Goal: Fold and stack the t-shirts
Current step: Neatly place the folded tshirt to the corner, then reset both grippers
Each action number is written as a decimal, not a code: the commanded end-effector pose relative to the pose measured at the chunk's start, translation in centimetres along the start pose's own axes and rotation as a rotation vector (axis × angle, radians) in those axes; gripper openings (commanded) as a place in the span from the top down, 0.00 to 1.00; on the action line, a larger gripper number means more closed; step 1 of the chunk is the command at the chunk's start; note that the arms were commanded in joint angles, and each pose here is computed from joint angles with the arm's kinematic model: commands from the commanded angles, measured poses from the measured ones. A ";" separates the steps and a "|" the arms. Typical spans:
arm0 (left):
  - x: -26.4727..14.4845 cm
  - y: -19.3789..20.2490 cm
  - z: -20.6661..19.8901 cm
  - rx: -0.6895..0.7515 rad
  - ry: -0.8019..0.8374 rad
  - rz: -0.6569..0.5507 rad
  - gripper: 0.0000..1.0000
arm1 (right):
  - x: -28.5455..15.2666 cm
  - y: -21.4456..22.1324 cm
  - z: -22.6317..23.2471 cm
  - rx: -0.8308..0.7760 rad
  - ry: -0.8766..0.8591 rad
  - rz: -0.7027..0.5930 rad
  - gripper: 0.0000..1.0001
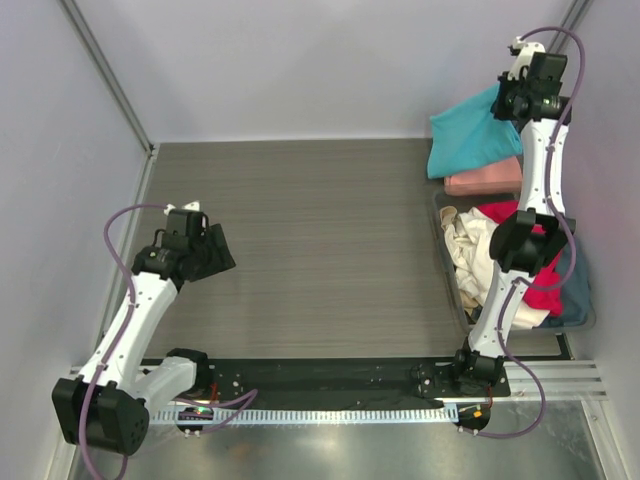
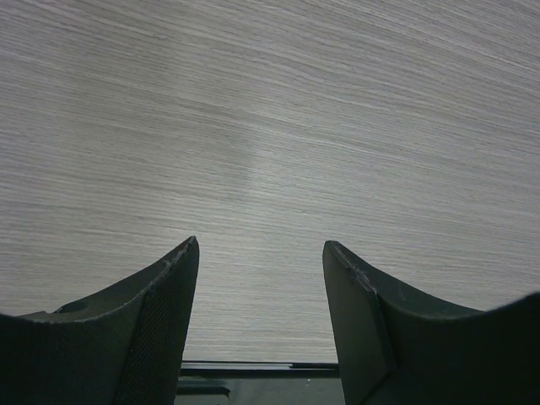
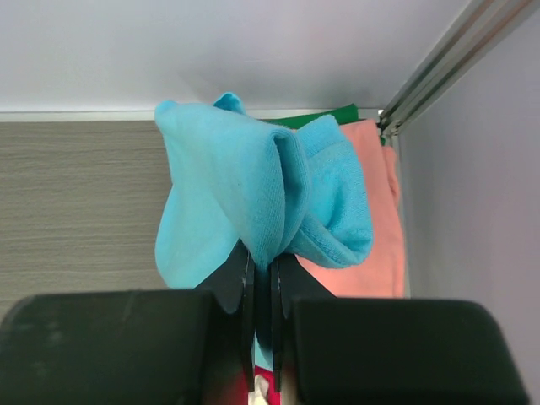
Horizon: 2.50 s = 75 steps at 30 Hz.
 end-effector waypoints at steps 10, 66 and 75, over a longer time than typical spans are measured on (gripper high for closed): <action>0.7 -0.1 -0.1 0.020 0.001 0.012 0.38 | 5.1 0.2 -6.3 -0.015 0.058 -0.081 0.99; -6.3 -1.9 0.8 -0.015 -0.030 -0.349 0.00 | -18.8 27.2 22.8 0.349 -0.508 0.156 0.00; -7.5 -2.0 1.8 -0.051 -0.071 -0.432 0.00 | -19.4 34.6 22.7 0.391 -0.563 0.290 0.00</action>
Point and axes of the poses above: each gripper's point midway between its finger pads, its own x axis out along the fingers, its own z axis along the line the jaws close on, y = z × x, the point moved 4 cm from there along -x, back along the fingers, and after that the axes turned 13 degrees about x, right-handed, at the moved point
